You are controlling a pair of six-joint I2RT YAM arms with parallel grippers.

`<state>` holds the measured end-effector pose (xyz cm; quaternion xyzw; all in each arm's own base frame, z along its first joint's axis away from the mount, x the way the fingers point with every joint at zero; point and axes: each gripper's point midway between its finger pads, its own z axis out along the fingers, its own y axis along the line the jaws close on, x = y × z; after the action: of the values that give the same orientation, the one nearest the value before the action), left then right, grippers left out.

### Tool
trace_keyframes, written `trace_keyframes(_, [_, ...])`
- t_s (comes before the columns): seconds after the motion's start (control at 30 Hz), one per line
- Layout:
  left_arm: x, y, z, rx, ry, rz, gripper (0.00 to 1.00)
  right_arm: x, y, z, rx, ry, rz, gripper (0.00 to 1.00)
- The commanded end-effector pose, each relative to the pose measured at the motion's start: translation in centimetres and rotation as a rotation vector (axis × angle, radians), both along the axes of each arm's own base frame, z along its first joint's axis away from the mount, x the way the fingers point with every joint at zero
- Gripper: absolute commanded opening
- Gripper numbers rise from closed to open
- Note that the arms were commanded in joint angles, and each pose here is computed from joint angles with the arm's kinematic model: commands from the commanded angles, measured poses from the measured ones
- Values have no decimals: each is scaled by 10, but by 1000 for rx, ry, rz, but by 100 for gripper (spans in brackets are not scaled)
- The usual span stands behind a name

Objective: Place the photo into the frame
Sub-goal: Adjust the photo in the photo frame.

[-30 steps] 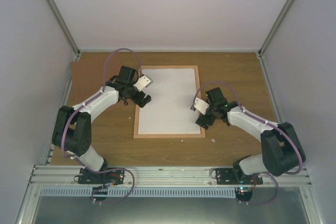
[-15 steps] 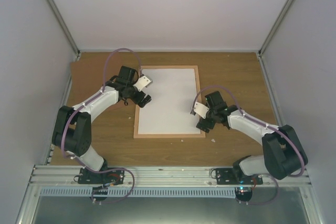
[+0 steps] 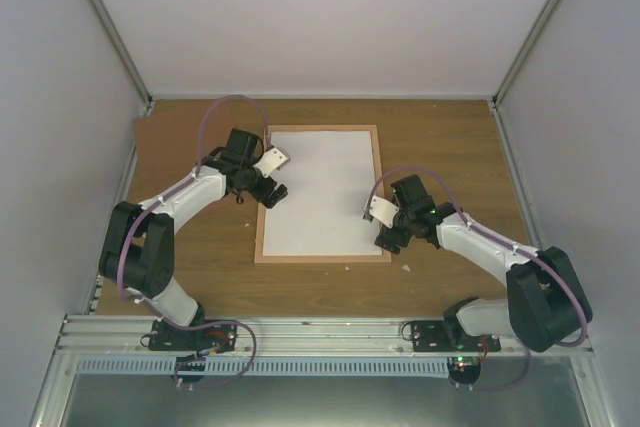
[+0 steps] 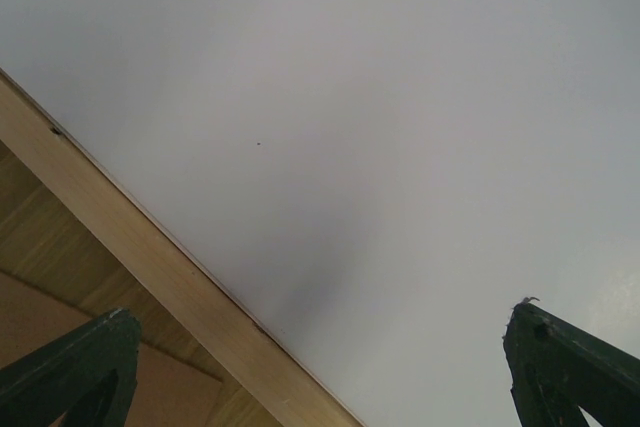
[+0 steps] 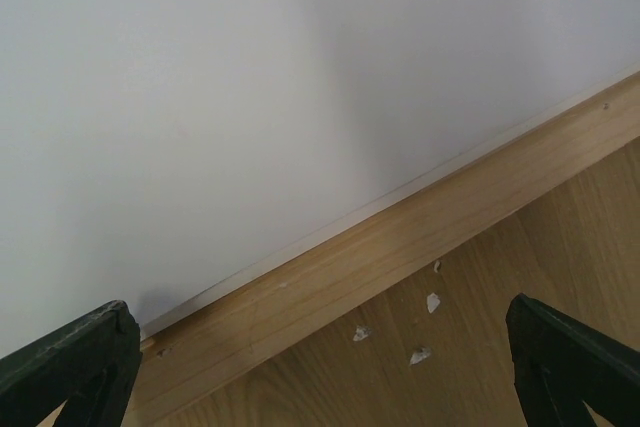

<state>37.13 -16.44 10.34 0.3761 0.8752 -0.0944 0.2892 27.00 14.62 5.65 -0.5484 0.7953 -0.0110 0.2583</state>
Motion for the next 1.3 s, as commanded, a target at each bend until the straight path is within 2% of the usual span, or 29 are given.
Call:
trace_keyframes(0.0, [-2,-4,5,-12,-24,-21,99,10,7,21,25,-39,-14,100])
trace_keyframes(0.2, [8,8,30,-68,-72,27,99,34,19,62,122,-84,-63,100])
trace_keyframes(0.37, [23,42,49,-124,-98,119,99,57,32,103,241,-101,-93,100])
trace_keyframes(0.53, [34,76,37,-151,-36,187,99,75,54,133,348,-94,-80,100])
trace_keyframes(0.63, [28,83,17,-97,2,177,99,81,65,144,402,-79,-68,100])
trace_keyframes(0.73, [9,94,-3,-31,19,91,98,75,74,152,448,-51,-29,100])
trace_keyframes(0.97, [-49,110,-32,101,46,-230,98,51,82,166,562,20,59,100])
trace_keyframes(1.13, [-59,103,-49,101,91,-323,96,49,80,174,634,77,63,100])
trace_keyframes(1.27, [-58,90,-67,150,95,-402,95,50,73,179,668,93,51,100])
